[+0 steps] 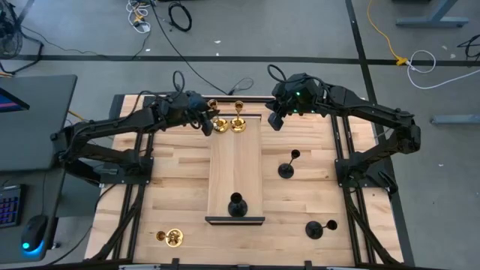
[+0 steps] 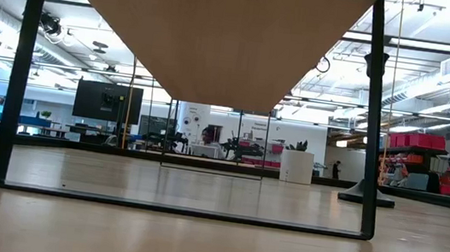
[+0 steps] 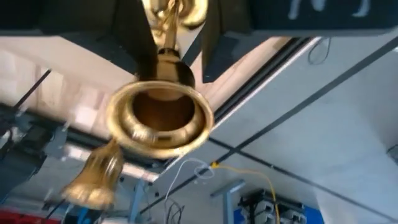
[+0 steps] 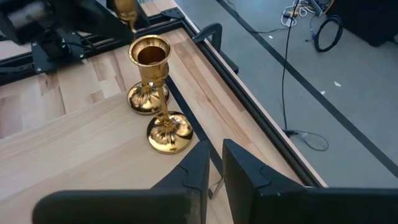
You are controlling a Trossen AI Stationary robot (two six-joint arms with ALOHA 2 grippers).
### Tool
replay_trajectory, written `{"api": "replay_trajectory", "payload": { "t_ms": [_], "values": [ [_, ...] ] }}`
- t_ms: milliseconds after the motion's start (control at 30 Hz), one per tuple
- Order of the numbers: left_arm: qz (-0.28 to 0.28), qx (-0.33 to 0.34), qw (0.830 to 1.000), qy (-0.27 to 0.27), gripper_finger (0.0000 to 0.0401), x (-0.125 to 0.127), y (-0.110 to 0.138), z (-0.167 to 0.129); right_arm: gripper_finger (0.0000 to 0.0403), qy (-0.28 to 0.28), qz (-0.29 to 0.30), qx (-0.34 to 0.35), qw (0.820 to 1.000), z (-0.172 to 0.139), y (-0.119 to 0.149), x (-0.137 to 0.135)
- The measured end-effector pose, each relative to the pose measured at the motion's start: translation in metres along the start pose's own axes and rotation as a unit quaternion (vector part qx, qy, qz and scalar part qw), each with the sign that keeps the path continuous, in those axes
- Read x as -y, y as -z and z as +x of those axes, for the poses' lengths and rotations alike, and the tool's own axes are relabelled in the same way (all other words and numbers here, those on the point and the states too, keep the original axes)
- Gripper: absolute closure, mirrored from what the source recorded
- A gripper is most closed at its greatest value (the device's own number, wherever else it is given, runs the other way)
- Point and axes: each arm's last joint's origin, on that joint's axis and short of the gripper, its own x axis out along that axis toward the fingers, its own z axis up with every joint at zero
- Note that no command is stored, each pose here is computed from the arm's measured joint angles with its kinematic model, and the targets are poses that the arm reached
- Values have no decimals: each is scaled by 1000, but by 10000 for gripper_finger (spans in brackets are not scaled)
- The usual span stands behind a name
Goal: Pick & Place candle stick holders
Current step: Put the top gold candle holder on the shelf aligned with the other gold candle holder, then put the gold candle holder on the shelf aligned with the other gold candle holder
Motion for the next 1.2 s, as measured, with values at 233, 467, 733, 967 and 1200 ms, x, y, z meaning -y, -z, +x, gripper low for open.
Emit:
{"api": "replay_trajectory", "payload": {
  "t_ms": [233, 467, 733, 967, 1200],
  "values": [
    [-14, 16, 999, 44, 214, 1, -8, -21, 355, 3, 1, 5, 1000, 0, -1, 0],
    [-23, -18, 997, 66, 195, -1, -4, -45, 355, 3, 2, 6, 1000, 0, -1, 0],
    [-15, -26, 994, 101, 195, 2, -2, -82, 355, 3, 5, 7, 1000, 0, -1, 0],
    [-21, -115, 959, 258, 197, 13, 16, -121, 355, 3, 13, 5, 1000, 0, -1, 0],
    [-3, -183, 891, 416, 217, 26, 31, -156, 355, 3, 45, 6, 999, 0, -1, 0]
  ]
}}
